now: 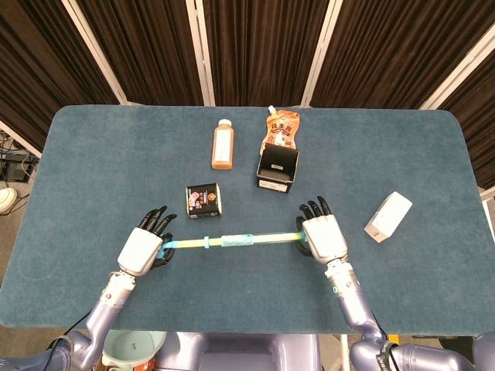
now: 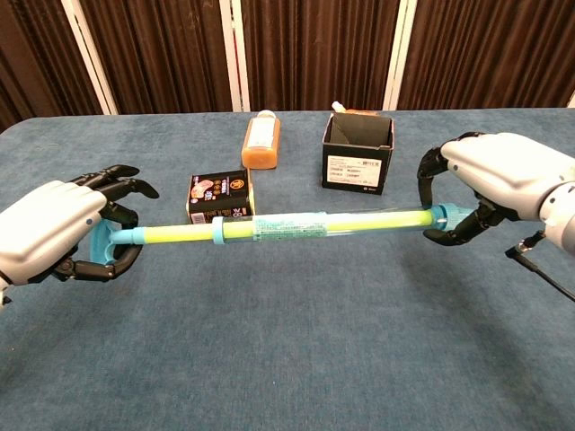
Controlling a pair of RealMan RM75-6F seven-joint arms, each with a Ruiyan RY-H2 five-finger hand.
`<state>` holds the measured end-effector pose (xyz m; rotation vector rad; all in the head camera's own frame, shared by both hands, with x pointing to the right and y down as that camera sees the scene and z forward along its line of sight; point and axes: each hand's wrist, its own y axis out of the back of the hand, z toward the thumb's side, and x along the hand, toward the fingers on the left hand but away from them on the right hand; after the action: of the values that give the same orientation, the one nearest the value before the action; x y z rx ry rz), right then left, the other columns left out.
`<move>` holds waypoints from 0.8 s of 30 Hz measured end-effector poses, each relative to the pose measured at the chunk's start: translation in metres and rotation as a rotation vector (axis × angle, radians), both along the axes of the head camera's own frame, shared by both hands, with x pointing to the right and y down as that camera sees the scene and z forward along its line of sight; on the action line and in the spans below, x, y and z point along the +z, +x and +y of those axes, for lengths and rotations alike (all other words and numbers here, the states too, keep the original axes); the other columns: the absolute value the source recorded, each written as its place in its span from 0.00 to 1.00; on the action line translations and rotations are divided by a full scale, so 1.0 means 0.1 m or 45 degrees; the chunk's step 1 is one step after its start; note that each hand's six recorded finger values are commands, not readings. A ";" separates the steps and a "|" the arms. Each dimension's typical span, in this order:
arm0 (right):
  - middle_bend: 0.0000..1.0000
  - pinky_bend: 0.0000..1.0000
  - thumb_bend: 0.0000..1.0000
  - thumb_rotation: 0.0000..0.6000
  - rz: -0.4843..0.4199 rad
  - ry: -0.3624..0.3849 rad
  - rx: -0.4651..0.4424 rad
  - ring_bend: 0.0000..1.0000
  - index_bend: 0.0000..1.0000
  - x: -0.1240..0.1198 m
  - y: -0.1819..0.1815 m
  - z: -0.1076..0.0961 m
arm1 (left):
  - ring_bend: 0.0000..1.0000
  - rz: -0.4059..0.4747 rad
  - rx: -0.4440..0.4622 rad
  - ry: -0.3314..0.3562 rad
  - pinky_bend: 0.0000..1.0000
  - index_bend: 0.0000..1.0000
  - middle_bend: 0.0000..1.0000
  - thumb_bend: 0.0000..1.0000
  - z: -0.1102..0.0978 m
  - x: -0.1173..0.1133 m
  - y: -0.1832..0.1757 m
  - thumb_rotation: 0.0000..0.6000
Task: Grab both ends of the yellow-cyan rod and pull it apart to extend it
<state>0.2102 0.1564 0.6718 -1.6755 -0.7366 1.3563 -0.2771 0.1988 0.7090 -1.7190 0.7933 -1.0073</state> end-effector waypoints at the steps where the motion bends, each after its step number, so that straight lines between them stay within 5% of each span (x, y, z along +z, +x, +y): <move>1: 0.28 0.10 0.39 1.00 0.001 0.001 0.005 0.18 0.90 0.00 0.01 -0.01 | 0.05 -0.001 -0.002 0.003 0.16 0.70 0.18 0.51 0.00 -0.01 -0.01 1.00; 24: 0.30 0.11 0.38 1.00 0.023 0.014 0.098 0.19 0.92 -0.07 0.33 -0.17 | 0.05 0.037 0.018 0.149 0.16 0.70 0.19 0.51 0.02 -0.45 -0.22 1.00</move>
<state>0.2434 0.1390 0.6651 -1.6390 -0.8034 1.4163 -0.2989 0.2011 0.6640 -1.6403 0.8413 -0.9100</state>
